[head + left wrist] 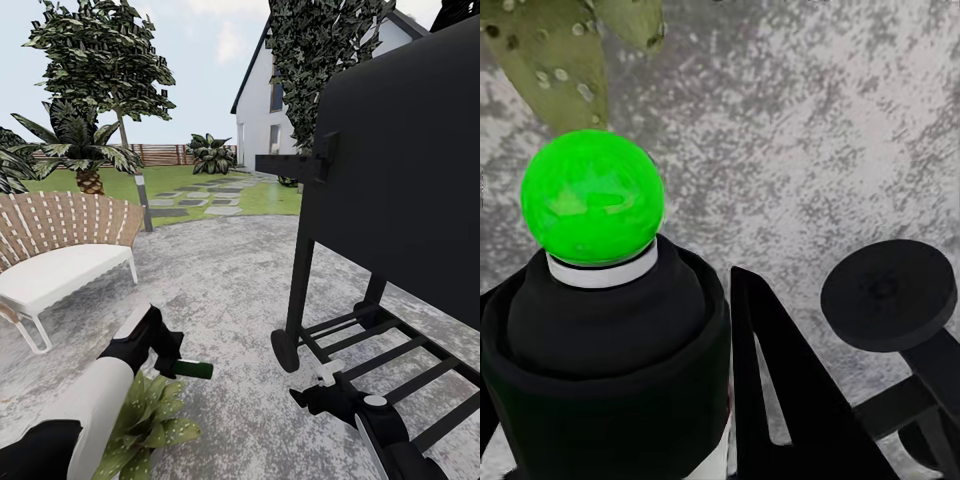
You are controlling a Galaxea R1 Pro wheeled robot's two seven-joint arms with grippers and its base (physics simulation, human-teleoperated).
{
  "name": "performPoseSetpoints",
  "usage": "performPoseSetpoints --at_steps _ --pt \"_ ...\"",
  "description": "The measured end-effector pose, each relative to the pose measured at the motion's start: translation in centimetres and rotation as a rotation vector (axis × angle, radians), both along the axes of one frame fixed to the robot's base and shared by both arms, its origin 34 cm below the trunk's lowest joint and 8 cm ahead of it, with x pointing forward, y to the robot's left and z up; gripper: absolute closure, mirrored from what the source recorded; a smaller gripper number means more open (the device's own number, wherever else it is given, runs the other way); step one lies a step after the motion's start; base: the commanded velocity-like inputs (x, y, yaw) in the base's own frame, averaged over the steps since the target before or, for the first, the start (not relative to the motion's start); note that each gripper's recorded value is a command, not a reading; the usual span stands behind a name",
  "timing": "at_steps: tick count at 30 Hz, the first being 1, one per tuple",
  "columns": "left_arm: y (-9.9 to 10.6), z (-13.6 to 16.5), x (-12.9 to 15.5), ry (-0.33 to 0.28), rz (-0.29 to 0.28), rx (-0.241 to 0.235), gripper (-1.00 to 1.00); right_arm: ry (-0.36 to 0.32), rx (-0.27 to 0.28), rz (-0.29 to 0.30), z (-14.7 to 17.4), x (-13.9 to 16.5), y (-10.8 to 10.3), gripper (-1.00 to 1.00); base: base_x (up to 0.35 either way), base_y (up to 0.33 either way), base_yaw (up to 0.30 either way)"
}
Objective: Pick up the pesticide atomizer in the garden and spray insectifuge to fully cover both potted plants in the garden.
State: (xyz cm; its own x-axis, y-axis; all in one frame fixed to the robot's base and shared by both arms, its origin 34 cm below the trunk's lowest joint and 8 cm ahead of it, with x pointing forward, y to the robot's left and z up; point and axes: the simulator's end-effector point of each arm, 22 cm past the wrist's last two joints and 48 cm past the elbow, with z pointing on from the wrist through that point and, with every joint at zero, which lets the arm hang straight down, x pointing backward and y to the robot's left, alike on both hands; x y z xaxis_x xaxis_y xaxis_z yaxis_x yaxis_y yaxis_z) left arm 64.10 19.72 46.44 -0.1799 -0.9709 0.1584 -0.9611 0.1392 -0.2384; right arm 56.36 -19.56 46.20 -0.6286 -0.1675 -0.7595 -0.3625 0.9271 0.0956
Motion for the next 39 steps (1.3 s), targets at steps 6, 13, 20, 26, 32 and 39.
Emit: performPoseSetpoints --at_steps 6,13,20,26,32,39 --pt "0.7 2.4 -2.6 0.075 -0.07 0.048 1.0 0.0 0.0 -0.001 0.0 0.0 0.0 -1.0 0.0 0.0 0.0" --pt "1.1 1.0 -7.7 -0.066 -0.336 0.103 1.0 0.0 -0.001 0.001 0.0 0.0 0.0 -1.0 0.0 0.0 0.0" --pt "1.1 0.3 -7.9 -0.115 -0.43 0.088 1.0 0.0 -0.001 0.001 0.0 0.0 0.0 -1.0 0.0 0.06 0.0" --pt "1.8 -2.0 -10.1 -0.069 -0.404 0.082 1.0 0.003 -0.001 -0.001 -0.1 0.0 0.0 -1.0 -0.023 0.305 0.0" --pt "0.7 -2.1 -9.0 -0.131 -0.439 0.141 1.0 0.003 -0.003 -0.002 -0.1 0.0 0.0 -1.0 -0.144 0.037 0.0" --pt "3.2 1.7 -8.6 -0.329 -0.697 0.156 1.0 0.01 -0.006 -0.006 -0.3 -0.1 -0.2 -1.0 -0.148 0.27 0.0"
